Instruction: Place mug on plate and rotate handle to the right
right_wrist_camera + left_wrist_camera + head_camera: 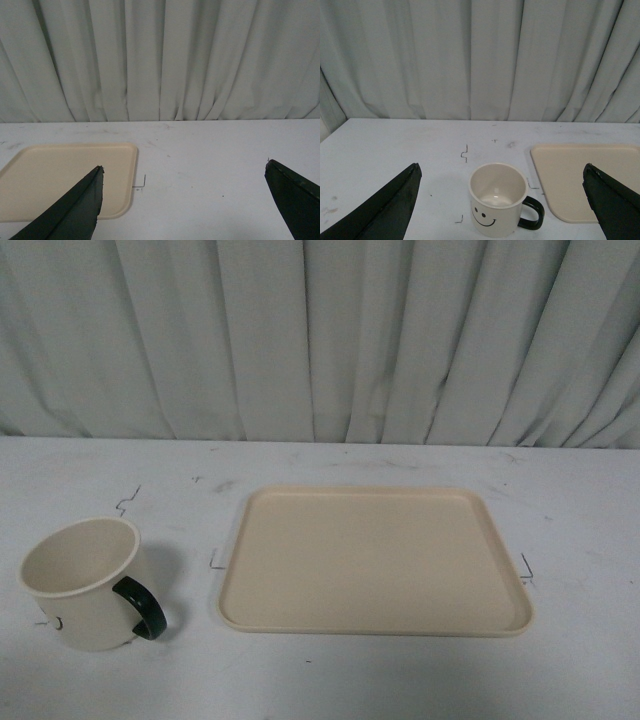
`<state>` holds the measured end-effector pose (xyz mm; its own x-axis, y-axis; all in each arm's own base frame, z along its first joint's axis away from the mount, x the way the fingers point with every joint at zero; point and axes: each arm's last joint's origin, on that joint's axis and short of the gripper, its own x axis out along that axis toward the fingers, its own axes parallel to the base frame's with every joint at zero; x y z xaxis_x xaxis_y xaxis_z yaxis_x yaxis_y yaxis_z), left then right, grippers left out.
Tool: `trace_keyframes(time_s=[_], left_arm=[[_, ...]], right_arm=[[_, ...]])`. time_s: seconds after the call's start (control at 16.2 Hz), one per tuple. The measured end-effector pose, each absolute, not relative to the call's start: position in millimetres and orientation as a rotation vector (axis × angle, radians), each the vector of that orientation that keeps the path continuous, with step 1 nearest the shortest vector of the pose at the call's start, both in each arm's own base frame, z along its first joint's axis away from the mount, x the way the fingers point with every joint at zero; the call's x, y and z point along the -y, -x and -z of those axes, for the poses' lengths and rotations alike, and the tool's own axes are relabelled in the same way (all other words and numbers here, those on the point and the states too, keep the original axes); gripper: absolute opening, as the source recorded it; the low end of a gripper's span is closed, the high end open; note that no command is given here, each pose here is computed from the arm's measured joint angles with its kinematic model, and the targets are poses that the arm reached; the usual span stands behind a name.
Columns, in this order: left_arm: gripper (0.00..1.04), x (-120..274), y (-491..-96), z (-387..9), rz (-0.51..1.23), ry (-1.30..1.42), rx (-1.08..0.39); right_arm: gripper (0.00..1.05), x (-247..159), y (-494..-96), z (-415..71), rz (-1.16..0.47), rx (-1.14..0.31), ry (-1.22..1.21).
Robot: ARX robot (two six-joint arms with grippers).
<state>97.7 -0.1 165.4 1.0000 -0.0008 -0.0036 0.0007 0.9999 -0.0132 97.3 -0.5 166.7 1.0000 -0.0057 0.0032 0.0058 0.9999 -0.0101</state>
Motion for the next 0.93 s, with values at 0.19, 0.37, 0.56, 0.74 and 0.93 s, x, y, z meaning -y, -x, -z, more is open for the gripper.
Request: trace_keyframes(time_s=[0.19, 0.37, 0.56, 0.74, 0.93], left_arm=[[0.98, 0, -98, -165, 0.001, 0.014, -0.003], [0.98, 12, -124, -195, 0.180, 0.040, -0.045], [0.98, 17, -175, -199, 0.234, -0.026, -0.326], [0.98, 16, -215, -193, 0.245, -0.090, -0.508], [0.98, 2, -260, -182, 0.218, -0.117, -0.698]], right_arm=[[0.98, 1, -97, -167, 0.006, 0.003, 0.010], [0.98, 1, -97, -167, 0.006, 0.003, 0.010], [0.98, 1, -97, -167, 0.006, 0.003, 0.010], [0.98, 1, -97, -167, 0.005, 0.003, 0.010], [0.98, 1, -97, -167, 0.006, 0.003, 0.010]])
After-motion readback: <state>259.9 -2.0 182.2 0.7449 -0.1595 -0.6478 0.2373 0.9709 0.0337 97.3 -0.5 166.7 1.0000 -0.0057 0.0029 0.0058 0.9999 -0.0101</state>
